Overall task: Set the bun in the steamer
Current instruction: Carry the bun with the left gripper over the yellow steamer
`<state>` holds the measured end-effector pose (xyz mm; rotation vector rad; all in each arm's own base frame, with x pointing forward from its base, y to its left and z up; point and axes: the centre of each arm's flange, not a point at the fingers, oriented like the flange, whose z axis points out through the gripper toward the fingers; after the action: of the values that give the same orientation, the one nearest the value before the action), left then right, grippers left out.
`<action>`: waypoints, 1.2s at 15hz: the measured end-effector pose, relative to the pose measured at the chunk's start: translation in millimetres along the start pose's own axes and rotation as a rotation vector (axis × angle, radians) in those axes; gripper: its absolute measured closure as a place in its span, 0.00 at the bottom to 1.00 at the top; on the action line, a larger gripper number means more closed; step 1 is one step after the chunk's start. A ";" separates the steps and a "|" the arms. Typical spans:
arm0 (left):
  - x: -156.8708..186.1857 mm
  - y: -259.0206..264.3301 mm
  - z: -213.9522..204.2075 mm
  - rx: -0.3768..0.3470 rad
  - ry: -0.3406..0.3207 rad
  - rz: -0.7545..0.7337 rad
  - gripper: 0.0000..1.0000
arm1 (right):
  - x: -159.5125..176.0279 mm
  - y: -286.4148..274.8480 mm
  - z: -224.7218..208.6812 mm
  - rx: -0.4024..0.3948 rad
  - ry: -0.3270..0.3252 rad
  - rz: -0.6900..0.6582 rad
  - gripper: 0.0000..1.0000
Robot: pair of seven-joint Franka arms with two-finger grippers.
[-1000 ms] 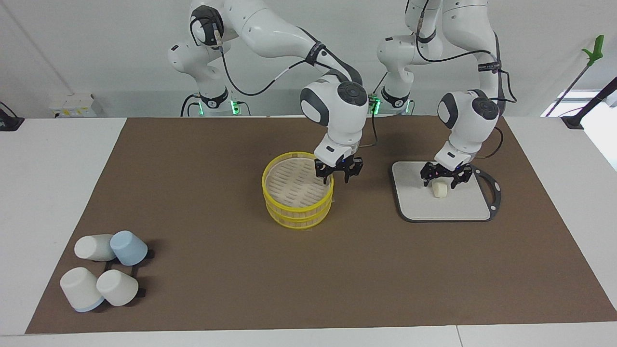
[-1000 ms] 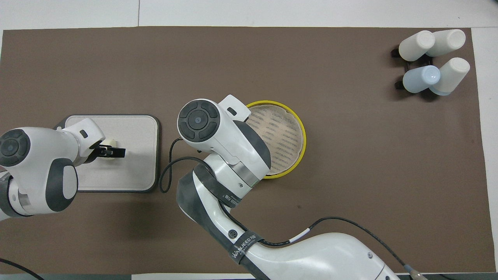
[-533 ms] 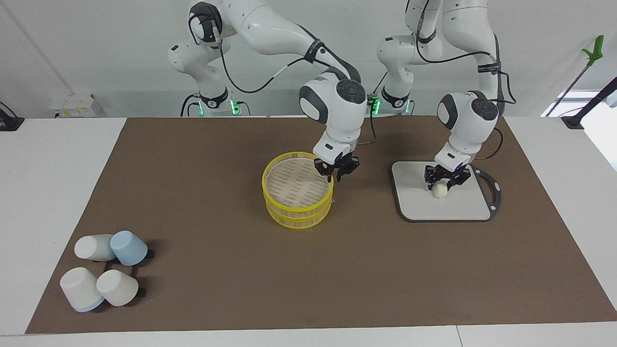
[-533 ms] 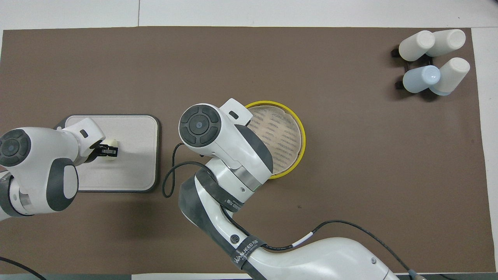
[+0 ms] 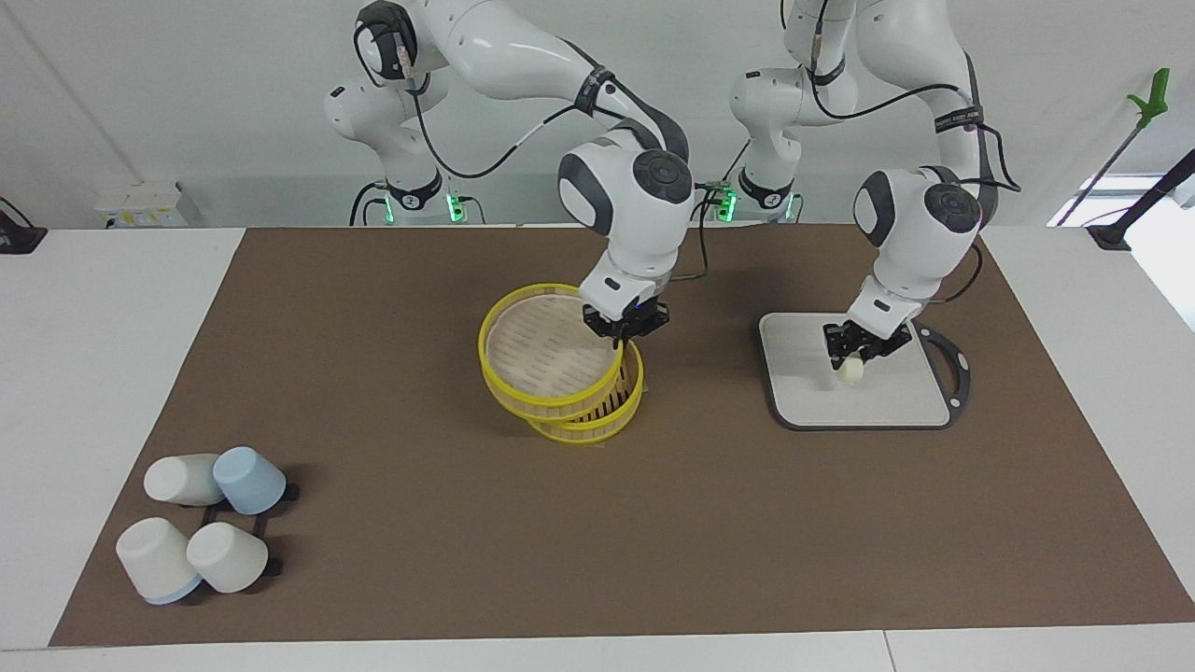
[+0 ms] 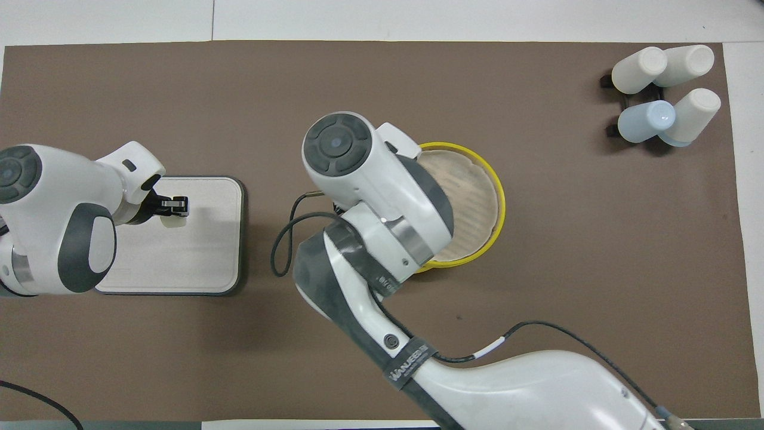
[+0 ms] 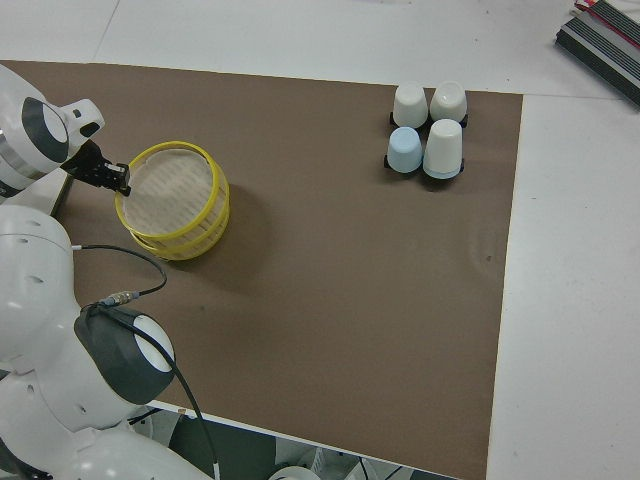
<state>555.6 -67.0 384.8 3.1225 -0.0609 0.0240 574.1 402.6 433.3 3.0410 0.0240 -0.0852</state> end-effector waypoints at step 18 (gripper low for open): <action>-41.9 399.6 55.3 -0.001 0.138 -0.110 0.62 | 30.6 267.0 -44.4 0.039 -0.175 -0.217 0.92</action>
<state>498.9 -465.6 336.1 3.1073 0.1124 0.2369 612.1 141.7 502.1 3.0451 0.3421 -0.3707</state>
